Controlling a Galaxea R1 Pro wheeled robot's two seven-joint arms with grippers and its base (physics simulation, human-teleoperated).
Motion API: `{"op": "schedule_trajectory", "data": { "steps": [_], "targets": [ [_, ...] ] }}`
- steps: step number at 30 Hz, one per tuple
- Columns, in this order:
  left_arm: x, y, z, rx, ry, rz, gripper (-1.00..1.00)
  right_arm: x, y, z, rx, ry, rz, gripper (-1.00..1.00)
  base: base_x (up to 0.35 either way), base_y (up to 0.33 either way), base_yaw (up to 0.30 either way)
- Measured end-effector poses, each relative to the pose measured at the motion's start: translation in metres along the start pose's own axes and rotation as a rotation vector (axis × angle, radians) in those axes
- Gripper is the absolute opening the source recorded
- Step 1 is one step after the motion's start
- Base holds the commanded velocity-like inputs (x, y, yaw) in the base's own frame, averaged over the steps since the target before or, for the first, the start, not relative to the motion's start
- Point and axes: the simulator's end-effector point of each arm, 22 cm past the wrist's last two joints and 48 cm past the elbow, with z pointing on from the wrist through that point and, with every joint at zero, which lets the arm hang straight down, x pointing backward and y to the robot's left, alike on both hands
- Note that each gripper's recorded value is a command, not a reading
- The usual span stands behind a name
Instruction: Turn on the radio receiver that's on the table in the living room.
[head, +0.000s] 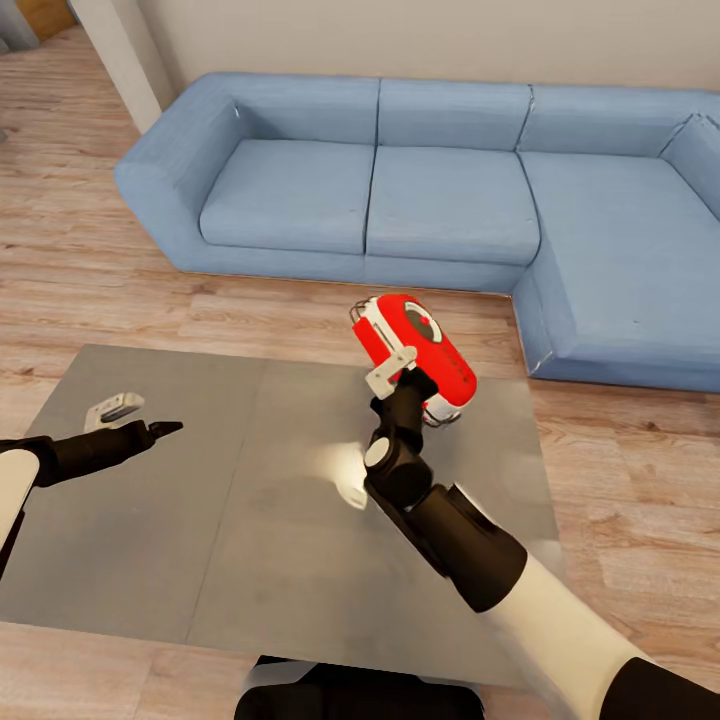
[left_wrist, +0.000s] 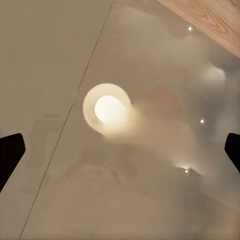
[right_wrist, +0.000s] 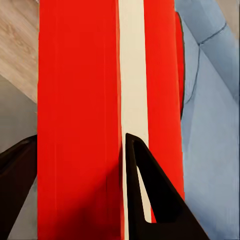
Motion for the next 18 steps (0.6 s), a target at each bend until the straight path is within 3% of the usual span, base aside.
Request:
{"op": "schedule_trajectory", "data": {
  "steps": [6,8,10,11,15,18],
  "targets": [
    [-0.001,-0.004,-0.001,0.007,-0.002,0.006,1.00,-0.012,-0.020,-0.002,0.116,-0.046,-0.079,-1.00,0.000,0.000,0.000],
    [-0.003,-0.009,-0.002,0.022,-0.004,0.004,1.00,-0.029,-0.027,-0.007,0.215,-0.092,-0.146,-1.00,0.000,0.000,0.000],
    [-0.005,-0.019,-0.003,0.066,-0.005,-0.016,1.00,-0.040,-0.026,-0.010,0.331,-0.148,-0.248,-1.00,0.000,0.000,0.000],
    [-0.005,-0.021,-0.003,0.077,-0.004,-0.022,1.00,-0.037,-0.026,-0.009,0.349,-0.149,-0.270,-1.00,0.000,0.000,0.000],
    [-0.007,-0.039,-0.005,0.148,0.000,-0.058,1.00,-0.041,0.010,-0.018,0.392,-0.251,-0.401,-1.00,0.000,0.000,0.000],
    [-0.019,-0.051,-0.007,0.185,-0.017,-0.068,1.00,-0.040,0.037,-0.024,0.370,-0.299,-0.469,-1.00,0.000,0.000,0.000]
  ]
}}
